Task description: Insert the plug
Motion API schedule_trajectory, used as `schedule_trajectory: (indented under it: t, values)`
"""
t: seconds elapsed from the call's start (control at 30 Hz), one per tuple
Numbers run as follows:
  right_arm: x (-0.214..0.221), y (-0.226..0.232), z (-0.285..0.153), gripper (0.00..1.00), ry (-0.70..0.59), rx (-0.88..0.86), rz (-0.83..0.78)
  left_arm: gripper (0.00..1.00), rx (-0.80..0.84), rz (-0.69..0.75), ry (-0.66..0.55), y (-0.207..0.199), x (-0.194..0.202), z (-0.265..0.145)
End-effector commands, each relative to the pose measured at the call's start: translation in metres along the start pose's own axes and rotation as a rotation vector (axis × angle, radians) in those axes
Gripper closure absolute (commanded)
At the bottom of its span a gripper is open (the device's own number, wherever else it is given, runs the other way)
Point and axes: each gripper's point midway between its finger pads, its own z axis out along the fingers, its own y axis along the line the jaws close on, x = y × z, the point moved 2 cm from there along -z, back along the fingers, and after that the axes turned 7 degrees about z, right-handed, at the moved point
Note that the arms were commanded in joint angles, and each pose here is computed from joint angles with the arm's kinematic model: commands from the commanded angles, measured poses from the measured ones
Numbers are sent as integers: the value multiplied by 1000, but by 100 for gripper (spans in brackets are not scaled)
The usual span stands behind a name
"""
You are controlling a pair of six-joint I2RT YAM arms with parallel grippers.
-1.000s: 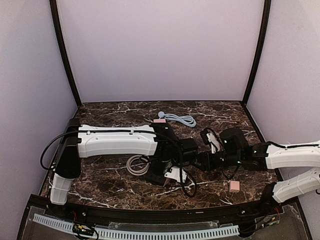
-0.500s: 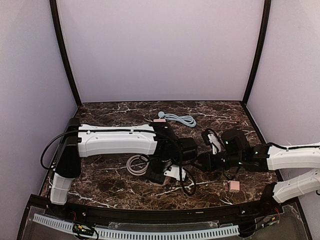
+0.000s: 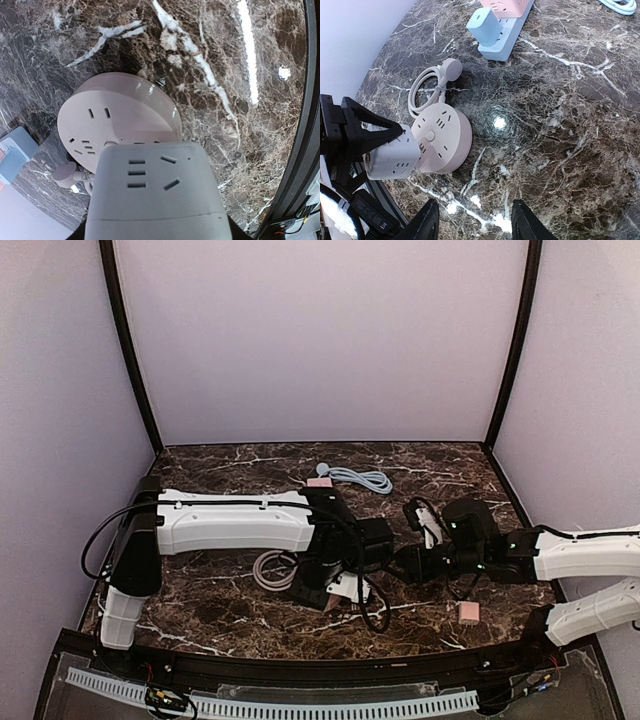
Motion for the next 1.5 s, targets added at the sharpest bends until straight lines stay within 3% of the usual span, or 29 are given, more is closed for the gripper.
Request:
schedule_trajectory:
  t: [0.0, 0.73, 1.47]
  values:
    - [0, -1, -2, 52, -6, -5, 13, 99, 35, 14, -10, -7, 0, 5]
    - [1, -1, 2, 52, 6, -5, 6, 99, 135, -100, -135, 16, 1, 7]
    - [-3, 1, 13, 52, 6, -15, -15, 99, 256, -43, -58, 24, 7, 44]
